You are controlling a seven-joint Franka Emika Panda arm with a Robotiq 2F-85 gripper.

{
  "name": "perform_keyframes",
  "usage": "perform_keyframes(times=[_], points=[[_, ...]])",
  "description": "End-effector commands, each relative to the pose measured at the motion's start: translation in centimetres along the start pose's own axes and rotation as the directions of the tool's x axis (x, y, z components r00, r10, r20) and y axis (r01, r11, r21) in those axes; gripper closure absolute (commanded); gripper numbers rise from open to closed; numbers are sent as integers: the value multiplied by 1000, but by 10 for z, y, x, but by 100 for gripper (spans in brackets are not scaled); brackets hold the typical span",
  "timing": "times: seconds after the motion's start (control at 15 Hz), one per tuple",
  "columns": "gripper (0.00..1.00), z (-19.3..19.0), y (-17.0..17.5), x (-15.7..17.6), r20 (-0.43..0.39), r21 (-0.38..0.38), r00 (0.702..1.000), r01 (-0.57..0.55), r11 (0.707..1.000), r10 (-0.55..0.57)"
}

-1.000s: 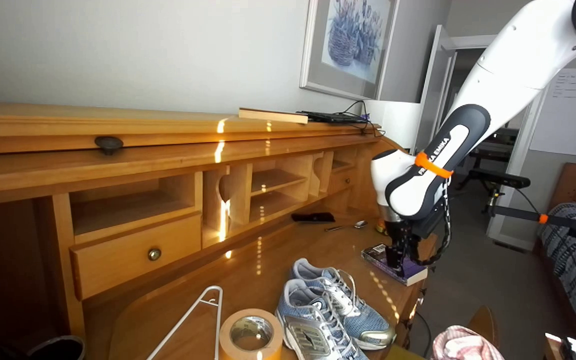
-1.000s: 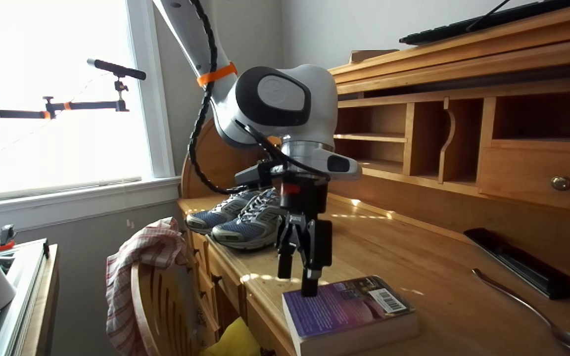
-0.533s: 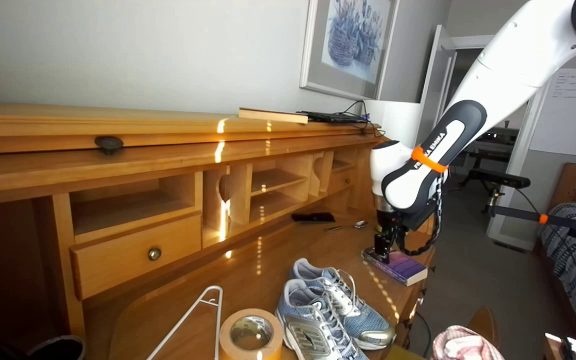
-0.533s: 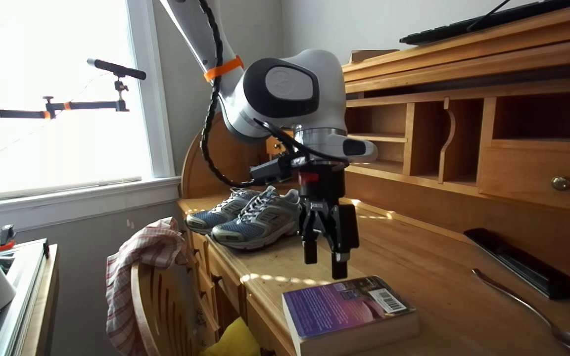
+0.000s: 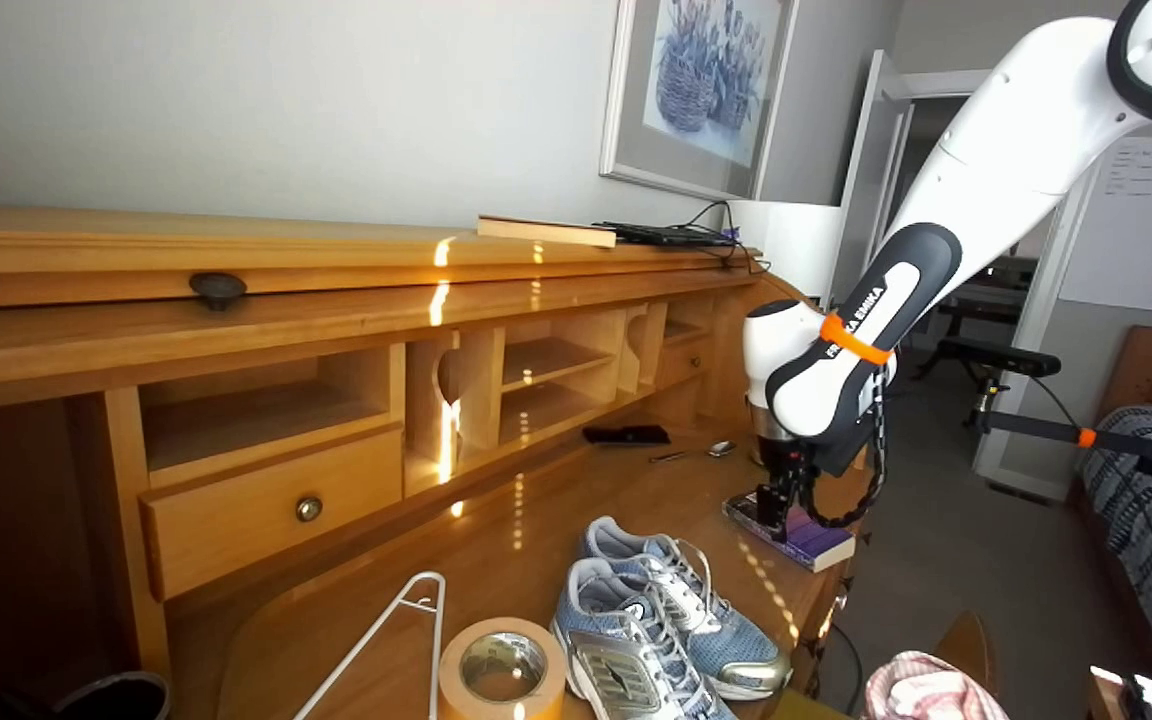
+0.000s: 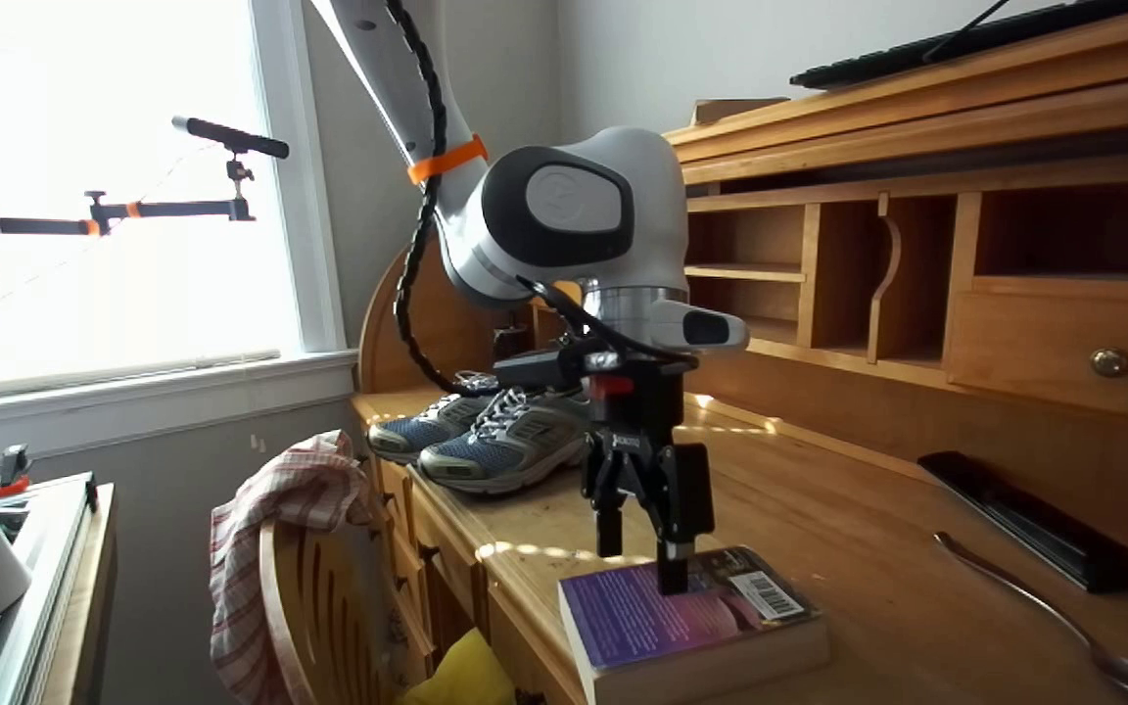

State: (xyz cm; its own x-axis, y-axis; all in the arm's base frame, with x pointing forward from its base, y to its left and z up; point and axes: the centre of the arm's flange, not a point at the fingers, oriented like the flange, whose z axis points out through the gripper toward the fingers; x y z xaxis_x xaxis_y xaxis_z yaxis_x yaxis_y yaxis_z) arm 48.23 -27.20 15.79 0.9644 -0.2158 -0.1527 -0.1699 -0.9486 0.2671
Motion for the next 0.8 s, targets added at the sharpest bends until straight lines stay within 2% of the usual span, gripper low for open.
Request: perform_keyframes(times=[0.0, 0.07, 0.13, 0.2, 0.4, 0.53, 0.73], points=[[0, 20, 6, 0, 15, -11, 1000, 26, 1000, -26], [3, 24, 6, 0, 27, -15, 999, 31, 999, -31], [27, 28, 6, -1, 39, -19, 999, 38, 999, -37], [27, 32, 6, -2, 55, -23, 998, 45, 999, -44], [44, 35, 8, -3, 77, -29, 995, 61, 998, -59], [50, 34, 8, -5, 82, -25, 994, 70, 997, -68], [74, 32, 8, -8, 101, -21, 992, 84, 996, -81]])
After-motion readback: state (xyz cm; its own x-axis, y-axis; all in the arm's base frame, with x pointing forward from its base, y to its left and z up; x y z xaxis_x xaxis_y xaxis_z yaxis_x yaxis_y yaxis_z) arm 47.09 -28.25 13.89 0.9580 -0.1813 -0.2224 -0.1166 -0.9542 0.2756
